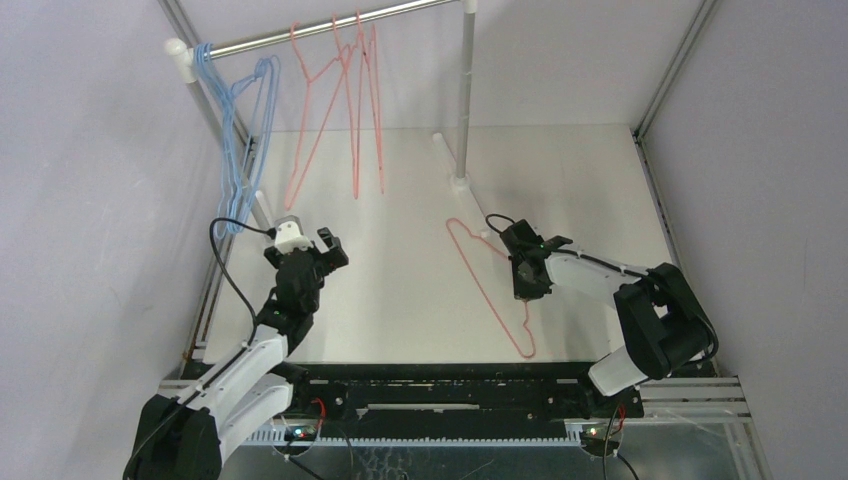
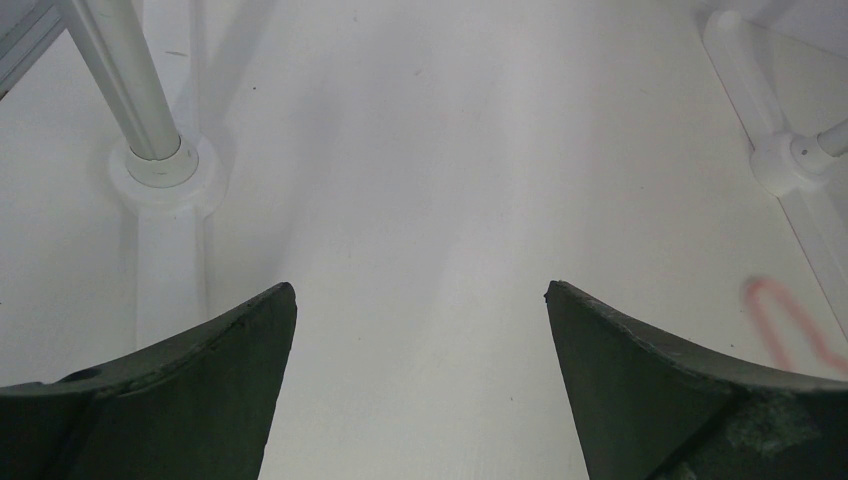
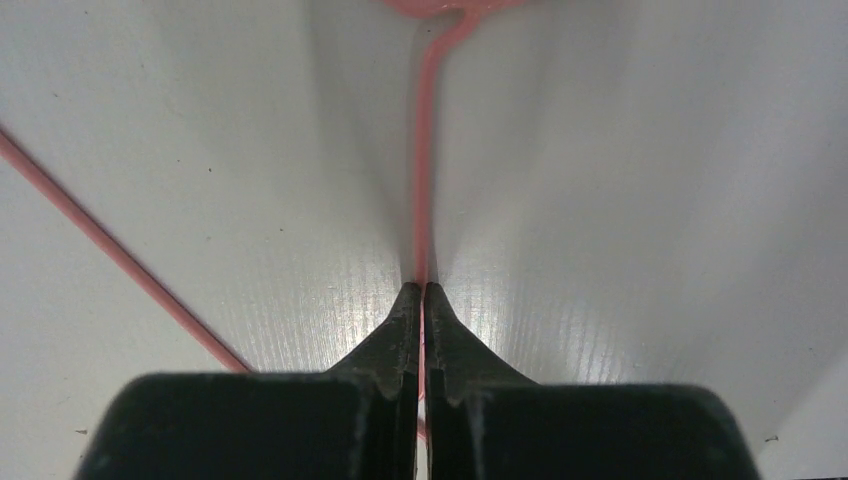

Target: Organize the hangers

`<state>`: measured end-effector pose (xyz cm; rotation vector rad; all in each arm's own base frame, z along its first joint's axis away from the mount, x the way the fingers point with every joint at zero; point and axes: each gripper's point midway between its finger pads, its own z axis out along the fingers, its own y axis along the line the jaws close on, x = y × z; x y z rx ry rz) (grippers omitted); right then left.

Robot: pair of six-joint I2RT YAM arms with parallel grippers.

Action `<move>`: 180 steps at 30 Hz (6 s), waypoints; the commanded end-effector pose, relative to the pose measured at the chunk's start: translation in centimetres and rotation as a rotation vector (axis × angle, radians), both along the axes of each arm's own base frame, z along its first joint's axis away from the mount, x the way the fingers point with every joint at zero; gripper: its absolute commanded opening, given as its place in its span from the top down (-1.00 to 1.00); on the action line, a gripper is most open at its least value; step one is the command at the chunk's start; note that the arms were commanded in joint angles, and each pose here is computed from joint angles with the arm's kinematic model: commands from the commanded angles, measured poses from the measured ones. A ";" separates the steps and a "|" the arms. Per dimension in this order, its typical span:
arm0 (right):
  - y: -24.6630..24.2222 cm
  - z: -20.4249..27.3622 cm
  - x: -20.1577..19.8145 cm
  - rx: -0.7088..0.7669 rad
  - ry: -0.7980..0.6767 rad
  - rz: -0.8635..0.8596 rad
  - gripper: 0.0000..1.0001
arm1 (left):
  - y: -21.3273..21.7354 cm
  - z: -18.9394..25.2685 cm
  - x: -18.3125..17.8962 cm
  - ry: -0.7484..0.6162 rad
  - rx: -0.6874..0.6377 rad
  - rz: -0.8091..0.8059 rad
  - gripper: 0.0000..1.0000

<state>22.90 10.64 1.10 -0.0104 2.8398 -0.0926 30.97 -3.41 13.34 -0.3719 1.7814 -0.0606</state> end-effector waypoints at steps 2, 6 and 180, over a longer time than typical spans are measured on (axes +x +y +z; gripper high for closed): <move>0.5 -0.7 -0.9 -0.045 0.032 0.037 1.00 | 0.4 0.3 -0.1 -0.036 -0.019 0.023 -0.99; 2.8 0.8 -1.2 0.004 -0.041 0.101 1.00 | 0.4 0.3 -0.1 -0.038 -0.019 0.024 -0.99; 11.9 -2.8 -4.2 0.158 -0.101 0.168 1.00 | -19.9 -6.6 -8.5 0.280 -0.355 -0.440 -0.61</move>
